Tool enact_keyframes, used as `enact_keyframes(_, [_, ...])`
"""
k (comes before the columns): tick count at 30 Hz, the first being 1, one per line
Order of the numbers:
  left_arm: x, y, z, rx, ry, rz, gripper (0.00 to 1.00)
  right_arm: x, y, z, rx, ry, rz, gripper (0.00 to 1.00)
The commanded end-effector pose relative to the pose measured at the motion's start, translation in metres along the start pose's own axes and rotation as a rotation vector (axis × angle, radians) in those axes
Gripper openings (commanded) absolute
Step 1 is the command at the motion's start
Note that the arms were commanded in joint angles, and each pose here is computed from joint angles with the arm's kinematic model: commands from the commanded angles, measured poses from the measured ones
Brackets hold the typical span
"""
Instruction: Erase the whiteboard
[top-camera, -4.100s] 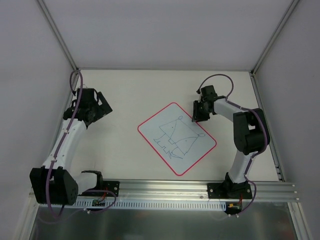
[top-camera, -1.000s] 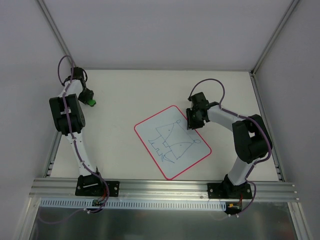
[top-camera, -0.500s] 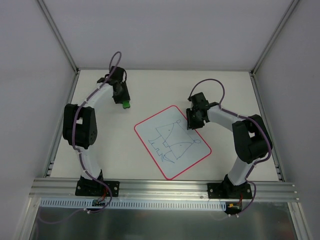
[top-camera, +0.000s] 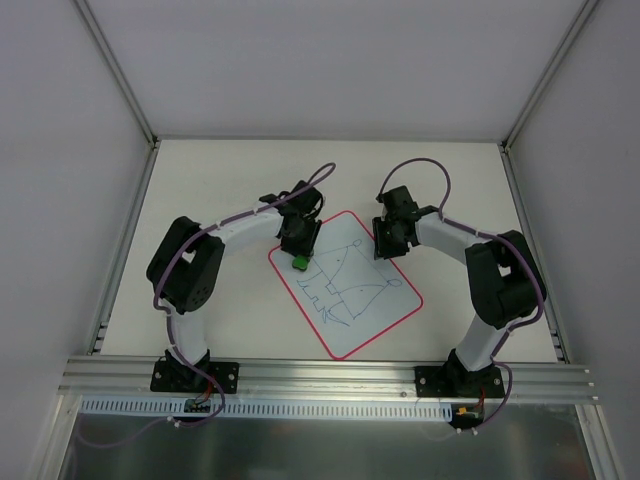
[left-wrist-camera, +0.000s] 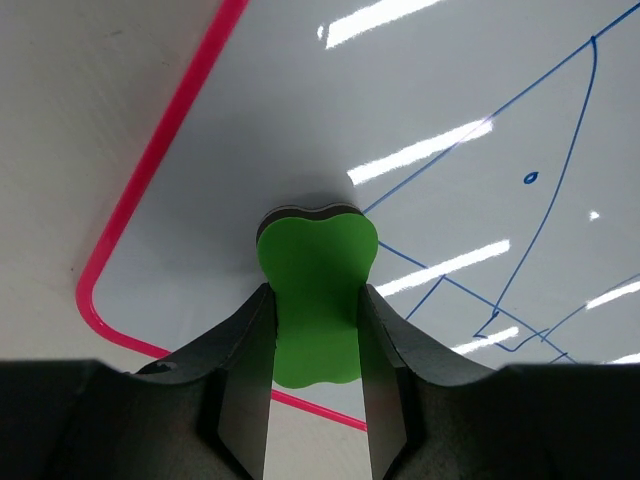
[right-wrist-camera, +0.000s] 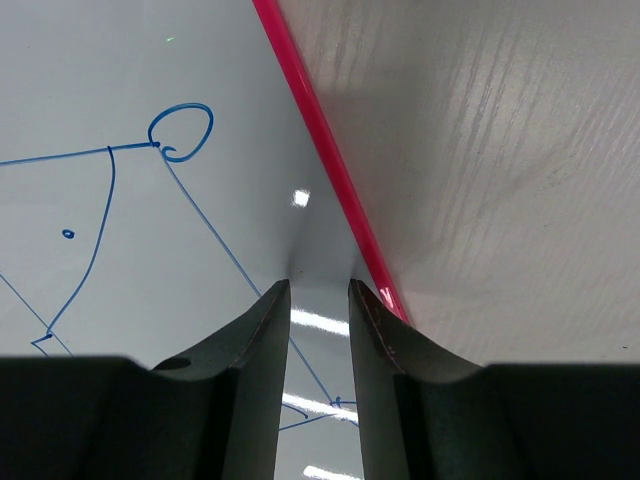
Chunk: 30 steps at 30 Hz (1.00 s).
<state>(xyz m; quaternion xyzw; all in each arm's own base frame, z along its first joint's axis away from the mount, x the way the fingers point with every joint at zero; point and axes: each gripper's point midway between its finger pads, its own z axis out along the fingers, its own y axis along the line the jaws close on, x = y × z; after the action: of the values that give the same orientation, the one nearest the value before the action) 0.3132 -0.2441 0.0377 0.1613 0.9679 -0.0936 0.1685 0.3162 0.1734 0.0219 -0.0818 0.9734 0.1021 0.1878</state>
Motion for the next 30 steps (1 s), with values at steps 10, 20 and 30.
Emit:
enact_keyframes(10, [-0.0042, -0.0058, -0.006, -0.01, -0.069, 0.044, 0.35, 0.0177, -0.0054, 0.0019, 0.023, 0.036, 0.014, 0.33])
enact_keyframes(20, [-0.0051, -0.0056, -0.0062, -0.022, -0.075, 0.037, 0.46, 0.0189, -0.0034, 0.0, 0.011, 0.038, 0.007, 0.33])
enact_keyframes(30, [-0.0056, -0.0033, -0.0069, -0.053, -0.086, 0.033, 0.43, 0.0188, -0.0022, -0.0006, 0.005, 0.037, 0.008, 0.33])
